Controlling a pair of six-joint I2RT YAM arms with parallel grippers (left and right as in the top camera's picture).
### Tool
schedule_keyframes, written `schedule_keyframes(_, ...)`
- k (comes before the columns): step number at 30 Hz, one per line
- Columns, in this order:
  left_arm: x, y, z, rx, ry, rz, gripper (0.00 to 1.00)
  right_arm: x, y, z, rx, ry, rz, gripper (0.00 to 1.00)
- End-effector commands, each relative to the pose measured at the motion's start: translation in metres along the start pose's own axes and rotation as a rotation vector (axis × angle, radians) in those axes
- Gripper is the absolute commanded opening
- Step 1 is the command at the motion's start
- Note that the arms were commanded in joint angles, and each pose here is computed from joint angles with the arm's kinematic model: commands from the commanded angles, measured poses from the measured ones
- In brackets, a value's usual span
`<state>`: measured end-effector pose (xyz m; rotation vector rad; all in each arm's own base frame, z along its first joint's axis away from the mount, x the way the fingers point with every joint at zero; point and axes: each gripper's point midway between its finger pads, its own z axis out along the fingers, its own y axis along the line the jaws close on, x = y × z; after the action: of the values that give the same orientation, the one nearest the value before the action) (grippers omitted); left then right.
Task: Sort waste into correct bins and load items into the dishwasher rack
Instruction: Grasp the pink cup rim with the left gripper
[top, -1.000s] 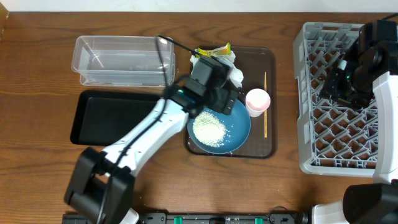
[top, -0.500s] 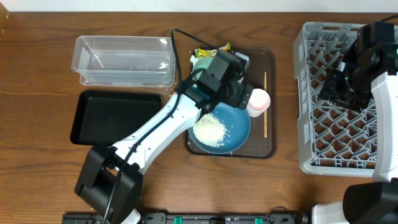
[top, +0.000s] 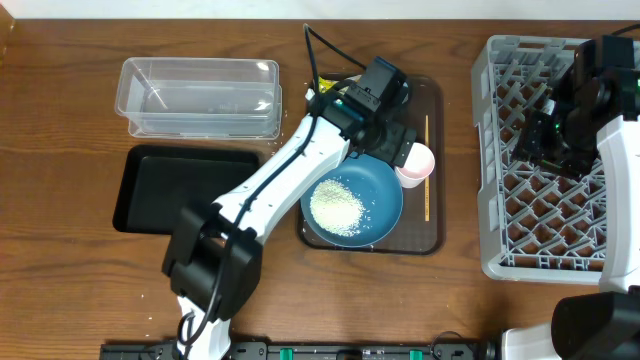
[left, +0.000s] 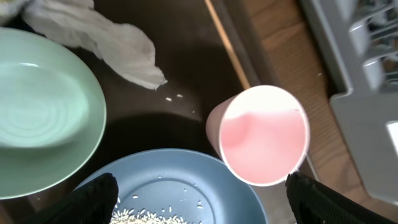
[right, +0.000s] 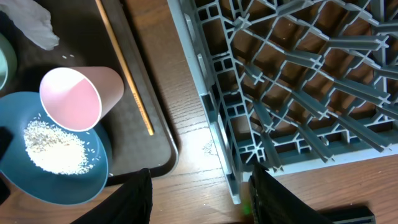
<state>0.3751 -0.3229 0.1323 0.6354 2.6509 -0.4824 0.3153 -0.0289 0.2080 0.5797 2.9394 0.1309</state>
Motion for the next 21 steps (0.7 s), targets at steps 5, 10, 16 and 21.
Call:
schedule_keyframes(5,0.007,-0.002,0.016,0.005,0.04,-0.003,0.87,0.001,-0.001,-0.002,-0.005,-0.006,-0.005,0.5)
schedule_keyframes(10,0.005,-0.008,0.019,0.013,0.028,0.009,0.83,0.001,-0.001,-0.002,-0.005,-0.006,-0.005,0.5)
schedule_keyframes(16,0.007,-0.014,0.023,0.021,0.023,0.023,0.77,0.002,-0.001,-0.002,-0.005,-0.004,-0.005,0.5)
schedule_keyframes(21,0.013,-0.017,0.032,0.021,0.045,0.03,0.77,0.002,-0.001,-0.002,-0.005,-0.003,-0.006,0.5)
